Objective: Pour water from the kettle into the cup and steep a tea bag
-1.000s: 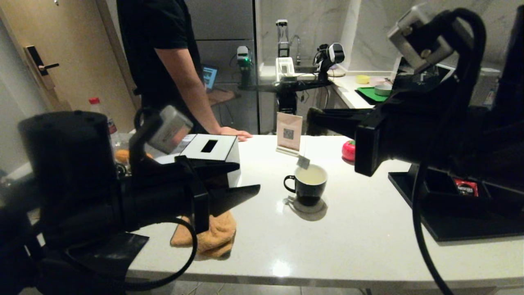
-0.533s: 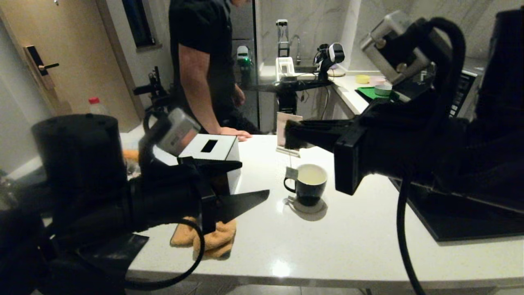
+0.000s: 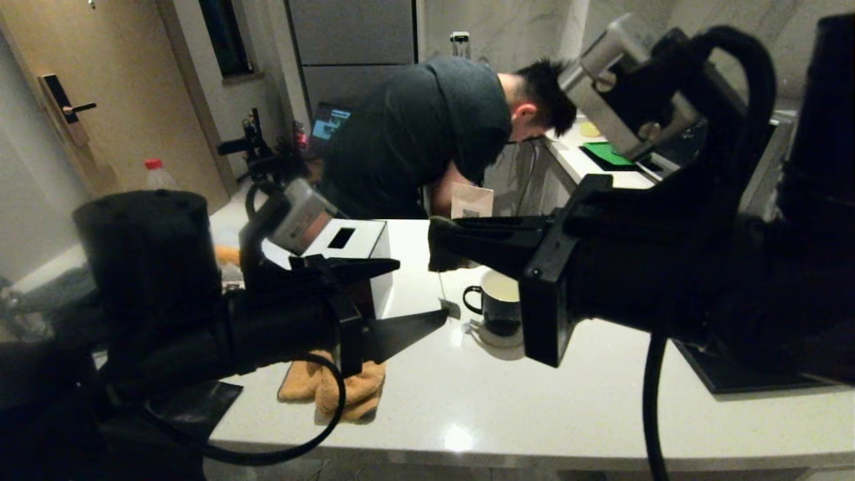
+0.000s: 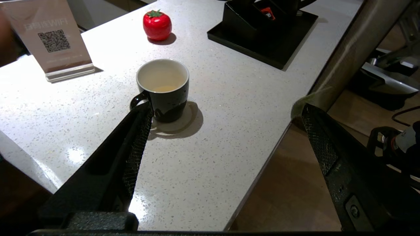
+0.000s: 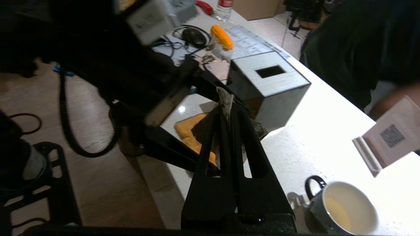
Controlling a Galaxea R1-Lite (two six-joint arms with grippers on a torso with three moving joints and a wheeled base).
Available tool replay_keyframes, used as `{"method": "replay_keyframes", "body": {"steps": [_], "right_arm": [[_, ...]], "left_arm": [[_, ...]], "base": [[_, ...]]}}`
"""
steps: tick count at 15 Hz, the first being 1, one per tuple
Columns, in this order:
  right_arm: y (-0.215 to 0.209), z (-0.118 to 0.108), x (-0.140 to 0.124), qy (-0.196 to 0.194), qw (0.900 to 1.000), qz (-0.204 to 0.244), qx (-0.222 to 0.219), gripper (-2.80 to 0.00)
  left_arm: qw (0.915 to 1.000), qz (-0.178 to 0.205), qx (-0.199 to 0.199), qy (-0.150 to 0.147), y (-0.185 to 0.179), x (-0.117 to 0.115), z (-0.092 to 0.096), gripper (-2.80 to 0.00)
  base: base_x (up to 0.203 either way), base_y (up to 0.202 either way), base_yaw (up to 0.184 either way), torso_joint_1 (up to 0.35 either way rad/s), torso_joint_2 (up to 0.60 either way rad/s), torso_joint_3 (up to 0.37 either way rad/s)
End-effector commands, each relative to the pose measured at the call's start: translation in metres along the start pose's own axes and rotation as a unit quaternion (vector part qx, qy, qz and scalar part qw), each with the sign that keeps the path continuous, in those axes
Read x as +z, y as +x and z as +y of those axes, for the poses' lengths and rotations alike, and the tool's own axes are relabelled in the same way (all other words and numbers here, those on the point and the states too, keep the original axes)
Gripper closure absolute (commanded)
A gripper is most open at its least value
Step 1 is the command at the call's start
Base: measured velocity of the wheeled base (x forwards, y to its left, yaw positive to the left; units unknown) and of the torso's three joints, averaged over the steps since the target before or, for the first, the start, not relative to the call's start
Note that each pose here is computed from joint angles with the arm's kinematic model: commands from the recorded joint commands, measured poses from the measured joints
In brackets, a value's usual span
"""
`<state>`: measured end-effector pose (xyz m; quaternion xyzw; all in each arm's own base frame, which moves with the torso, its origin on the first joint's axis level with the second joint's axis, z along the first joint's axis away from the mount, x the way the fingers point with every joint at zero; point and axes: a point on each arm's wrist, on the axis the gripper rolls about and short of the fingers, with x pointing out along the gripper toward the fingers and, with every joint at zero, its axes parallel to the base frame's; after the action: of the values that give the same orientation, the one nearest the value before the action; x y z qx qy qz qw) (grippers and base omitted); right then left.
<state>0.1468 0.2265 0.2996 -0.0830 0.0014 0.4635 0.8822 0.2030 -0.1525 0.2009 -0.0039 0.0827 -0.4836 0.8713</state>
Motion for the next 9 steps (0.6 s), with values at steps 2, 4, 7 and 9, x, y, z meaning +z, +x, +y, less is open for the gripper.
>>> {"method": "replay_keyframes", "body": {"steps": [2,4,7,9], "right_arm": [[0.0,0.009,0.003,0.001,1.0,-0.006,0.017,0.0],[0.0,0.012,0.006,0.001,1.0,-0.012,0.023,0.0],[0.005,0.018,0.01,0.0,0.999,-0.016,0.033,0.0],[0.005,0.019,0.008,-0.001,0.999,-0.013,0.035,0.0]], "left_arm": [[0.9999,-0.01,-0.003,0.004,0.003,0.002,0.0,-2.8],[0.9999,-0.011,-0.007,0.005,0.004,0.002,-0.001,-2.8],[0.9998,-0.018,-0.008,0.009,0.007,0.003,-0.001,-2.8],[0.9997,-0.019,-0.008,0.009,0.007,0.004,-0.001,-2.8]], "base": [[0.0,0.0,0.0,0.0,0.0,0.0],[0.0,0.0,0.0,0.0,0.0,0.0],[0.0,0.0,0.0,0.0,0.0,0.0],[0.0,0.0,0.0,0.0,0.0,0.0]]}}
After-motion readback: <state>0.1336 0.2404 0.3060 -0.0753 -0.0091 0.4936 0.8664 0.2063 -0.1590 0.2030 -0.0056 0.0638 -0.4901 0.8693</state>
